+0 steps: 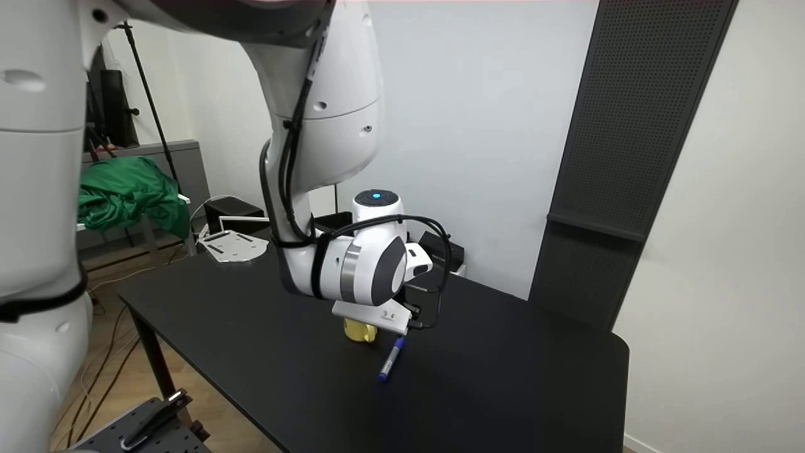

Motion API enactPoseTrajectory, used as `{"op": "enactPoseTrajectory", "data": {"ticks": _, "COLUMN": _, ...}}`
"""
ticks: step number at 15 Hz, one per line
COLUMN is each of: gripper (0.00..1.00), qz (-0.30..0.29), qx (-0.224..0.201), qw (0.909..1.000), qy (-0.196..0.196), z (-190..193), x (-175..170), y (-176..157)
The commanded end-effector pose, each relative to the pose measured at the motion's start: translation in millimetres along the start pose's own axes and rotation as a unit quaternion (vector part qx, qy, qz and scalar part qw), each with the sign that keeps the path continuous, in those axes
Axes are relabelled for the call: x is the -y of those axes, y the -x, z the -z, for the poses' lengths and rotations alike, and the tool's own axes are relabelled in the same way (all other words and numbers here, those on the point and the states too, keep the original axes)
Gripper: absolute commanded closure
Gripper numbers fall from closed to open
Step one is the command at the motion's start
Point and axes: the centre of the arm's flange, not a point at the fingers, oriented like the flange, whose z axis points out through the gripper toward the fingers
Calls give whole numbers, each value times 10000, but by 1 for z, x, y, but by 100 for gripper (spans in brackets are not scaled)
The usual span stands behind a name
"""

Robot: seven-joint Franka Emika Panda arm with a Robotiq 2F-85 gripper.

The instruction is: Remove the blue marker from the yellow mug

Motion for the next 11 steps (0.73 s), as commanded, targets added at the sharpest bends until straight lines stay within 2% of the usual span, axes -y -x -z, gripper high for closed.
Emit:
{"op": "enactPoseTrajectory", "data": {"ticks": 1, "gripper": 19, "qz": -13, "qx": 192, "qw": 9998, "qy": 14, "z": 1, "x": -3, "y": -9}}
{"op": "enactPoseTrajectory", "data": {"ticks": 4, "gripper": 2, "qz": -166, "qx": 602, "qw": 9980, "qy": 125, "z": 6, "x": 0, "y": -11}}
{"op": "enactPoseTrajectory", "data": {"ticks": 5, "gripper": 0, "qz": -149, "qx": 708, "qw": 9973, "qy": 118, "z": 10, "x": 2, "y": -11}}
{"op": "enactPoseTrajectory", "data": {"ticks": 11, "gripper": 0, "qz": -244, "qx": 1293, "qw": 9907, "qy": 357, "z": 46, "x": 19, "y": -13}}
